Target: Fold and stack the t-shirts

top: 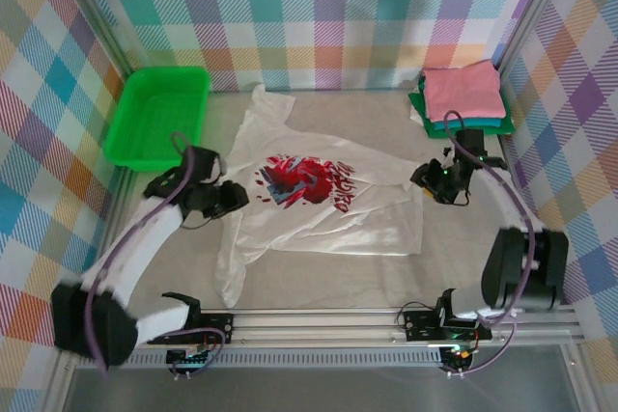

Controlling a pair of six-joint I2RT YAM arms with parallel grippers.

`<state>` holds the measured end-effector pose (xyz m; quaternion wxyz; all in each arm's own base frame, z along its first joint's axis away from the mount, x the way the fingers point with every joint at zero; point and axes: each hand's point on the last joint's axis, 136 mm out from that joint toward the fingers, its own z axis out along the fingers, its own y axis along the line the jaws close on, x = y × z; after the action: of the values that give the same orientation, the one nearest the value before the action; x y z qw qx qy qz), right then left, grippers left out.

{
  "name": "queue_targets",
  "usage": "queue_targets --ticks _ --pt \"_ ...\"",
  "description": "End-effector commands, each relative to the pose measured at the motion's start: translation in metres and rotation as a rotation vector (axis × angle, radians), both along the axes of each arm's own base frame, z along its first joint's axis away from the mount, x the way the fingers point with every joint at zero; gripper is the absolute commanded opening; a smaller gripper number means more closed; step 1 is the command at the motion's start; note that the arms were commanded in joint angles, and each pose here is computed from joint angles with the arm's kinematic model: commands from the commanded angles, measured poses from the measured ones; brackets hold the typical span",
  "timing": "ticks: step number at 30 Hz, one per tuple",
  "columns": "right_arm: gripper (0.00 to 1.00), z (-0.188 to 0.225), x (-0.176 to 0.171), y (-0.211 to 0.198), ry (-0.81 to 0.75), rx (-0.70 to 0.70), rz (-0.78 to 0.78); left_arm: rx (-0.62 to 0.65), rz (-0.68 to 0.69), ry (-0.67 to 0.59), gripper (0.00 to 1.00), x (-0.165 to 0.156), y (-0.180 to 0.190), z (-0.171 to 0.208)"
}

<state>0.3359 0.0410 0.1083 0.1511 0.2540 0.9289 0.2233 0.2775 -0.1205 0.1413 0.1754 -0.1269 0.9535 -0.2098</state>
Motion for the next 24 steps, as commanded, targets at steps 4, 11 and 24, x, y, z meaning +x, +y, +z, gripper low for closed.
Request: queue_targets --ticks 4,11,24 --pt "0.44 -0.011 0.074 -0.010 -0.079 -0.021 -0.009 0.064 -0.080 -0.135 0.30 0.050 -0.034 -0.009" --pt "0.38 -0.044 0.111 0.000 -0.038 0.057 0.013 0.111 -0.143 -0.112 0.30 0.049 -0.057 -0.042" --pt "0.40 -0.048 0.110 0.005 -0.039 0.088 0.014 0.200 -0.143 -0.086 0.28 0.049 -0.051 -0.067"
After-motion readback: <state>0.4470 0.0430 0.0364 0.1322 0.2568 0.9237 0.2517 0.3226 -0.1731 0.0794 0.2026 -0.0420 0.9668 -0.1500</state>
